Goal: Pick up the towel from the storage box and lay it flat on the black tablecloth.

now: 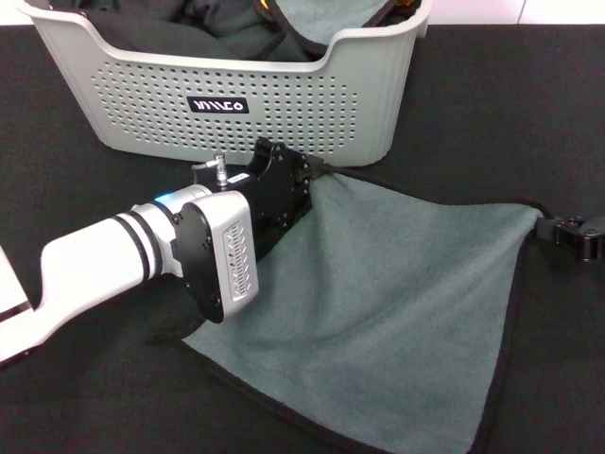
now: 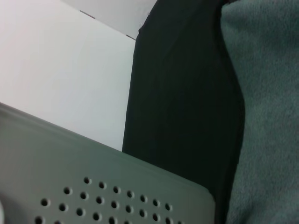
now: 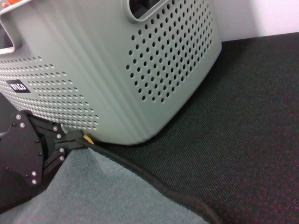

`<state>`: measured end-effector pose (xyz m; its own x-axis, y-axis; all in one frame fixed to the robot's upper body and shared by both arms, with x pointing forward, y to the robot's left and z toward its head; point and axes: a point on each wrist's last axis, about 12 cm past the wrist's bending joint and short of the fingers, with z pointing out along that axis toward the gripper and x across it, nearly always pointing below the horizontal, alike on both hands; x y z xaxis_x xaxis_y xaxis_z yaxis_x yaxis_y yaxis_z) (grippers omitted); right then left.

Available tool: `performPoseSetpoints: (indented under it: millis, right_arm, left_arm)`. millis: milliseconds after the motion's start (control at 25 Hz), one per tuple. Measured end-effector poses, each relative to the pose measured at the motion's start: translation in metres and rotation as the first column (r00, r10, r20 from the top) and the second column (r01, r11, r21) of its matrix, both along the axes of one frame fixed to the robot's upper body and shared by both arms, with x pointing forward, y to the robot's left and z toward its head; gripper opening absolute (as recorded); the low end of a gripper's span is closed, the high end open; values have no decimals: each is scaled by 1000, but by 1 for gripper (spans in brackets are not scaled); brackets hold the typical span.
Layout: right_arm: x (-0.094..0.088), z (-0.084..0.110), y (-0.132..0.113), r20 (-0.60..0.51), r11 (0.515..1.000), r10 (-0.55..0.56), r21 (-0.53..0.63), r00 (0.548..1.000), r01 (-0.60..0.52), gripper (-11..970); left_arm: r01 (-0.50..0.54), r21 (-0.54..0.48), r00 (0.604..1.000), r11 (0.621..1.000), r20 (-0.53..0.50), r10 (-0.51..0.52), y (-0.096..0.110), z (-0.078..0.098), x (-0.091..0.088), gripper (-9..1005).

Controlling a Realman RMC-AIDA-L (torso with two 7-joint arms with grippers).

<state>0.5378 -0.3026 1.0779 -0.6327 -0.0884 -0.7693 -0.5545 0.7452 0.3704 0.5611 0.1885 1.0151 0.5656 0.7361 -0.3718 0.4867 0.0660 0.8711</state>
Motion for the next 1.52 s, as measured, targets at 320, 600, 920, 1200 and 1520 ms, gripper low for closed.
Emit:
performPoseSetpoints:
  millis: [320,600,920,1200,1520]
  right_arm:
    - [2,-1,0,13,1000,8,-12,1000,-8,107]
    - [1,3,-3,37,1000,9,-18,999,-9,264]
    - [-8,16,-14,56,999,39,24,998,-40,544]
    - [-12,22,-25,76,997,20,70,997,-26,732]
    - [-28,43,-16,360,948,147,214,921,-234,805]
  left_arm:
    - [6,0,1000,1000,-7,-6,0,-4,-8,72]
    - [7,-75,1000,997,29,-5,0,1,-19,362]
    - [-24,-140,998,990,46,31,10,-1,-33,667]
    - [-66,-231,994,971,75,85,21,4,-39,850]
    - [-239,-535,971,811,-153,185,35,11,-42,889]
